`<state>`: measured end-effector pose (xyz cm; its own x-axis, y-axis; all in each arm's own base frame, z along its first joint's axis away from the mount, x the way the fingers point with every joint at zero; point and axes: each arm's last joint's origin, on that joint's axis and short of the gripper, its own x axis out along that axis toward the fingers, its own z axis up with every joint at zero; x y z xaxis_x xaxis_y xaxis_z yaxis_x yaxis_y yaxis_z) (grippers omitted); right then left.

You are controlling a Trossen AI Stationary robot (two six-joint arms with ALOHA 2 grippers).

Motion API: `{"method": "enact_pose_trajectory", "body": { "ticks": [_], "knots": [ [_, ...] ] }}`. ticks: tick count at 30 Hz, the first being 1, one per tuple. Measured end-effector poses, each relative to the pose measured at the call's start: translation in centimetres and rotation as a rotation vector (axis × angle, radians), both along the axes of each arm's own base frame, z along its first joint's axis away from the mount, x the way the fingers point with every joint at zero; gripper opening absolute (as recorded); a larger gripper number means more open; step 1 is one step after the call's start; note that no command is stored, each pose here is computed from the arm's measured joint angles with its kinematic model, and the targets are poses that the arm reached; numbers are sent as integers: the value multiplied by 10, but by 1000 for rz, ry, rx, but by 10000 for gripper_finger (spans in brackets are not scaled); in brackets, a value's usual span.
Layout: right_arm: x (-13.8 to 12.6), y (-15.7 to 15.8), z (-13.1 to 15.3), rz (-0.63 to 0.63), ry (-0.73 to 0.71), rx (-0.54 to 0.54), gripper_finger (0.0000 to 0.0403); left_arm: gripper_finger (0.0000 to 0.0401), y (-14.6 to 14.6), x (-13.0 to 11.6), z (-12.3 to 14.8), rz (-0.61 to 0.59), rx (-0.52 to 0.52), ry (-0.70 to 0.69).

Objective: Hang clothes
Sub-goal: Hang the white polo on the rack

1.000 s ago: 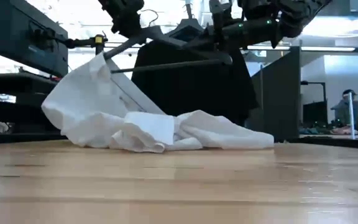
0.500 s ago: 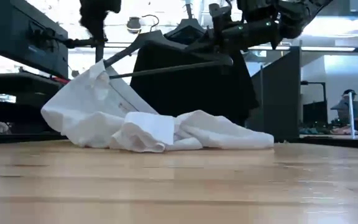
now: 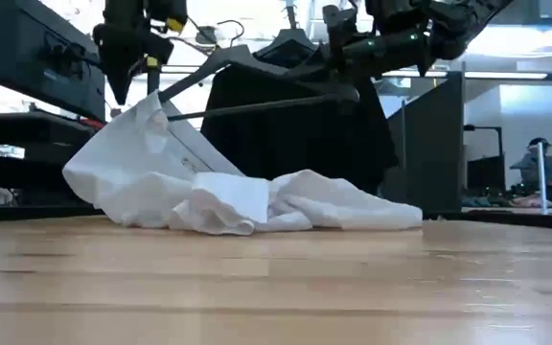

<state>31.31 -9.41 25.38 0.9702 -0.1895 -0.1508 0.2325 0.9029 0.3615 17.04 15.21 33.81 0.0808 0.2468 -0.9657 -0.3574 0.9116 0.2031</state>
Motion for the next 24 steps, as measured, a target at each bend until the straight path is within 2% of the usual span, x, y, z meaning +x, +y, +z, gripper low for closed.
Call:
{"method": "enact_pose_trajectory", "body": {
  "ticks": [4,9,14,17,21,24],
  "knots": [
    [0,-1,-1,-2,4,1,29,145,9,11,1,-91,52,-138],
    [0,-1,-1,8,8,-6,29,145,10,18,4,-169,-6,-283],
    [0,0,-1,14,8,-11,29,145,9,23,5,-188,-3,-327],
    [0,0,-1,16,8,-10,29,145,8,24,7,-155,0,-341],
    [0,0,-1,28,5,-13,29,145,2,15,6,-43,-20,-264],
    [0,0,-1,34,4,-13,29,145,-2,10,9,13,-28,-267]
  ]
}}
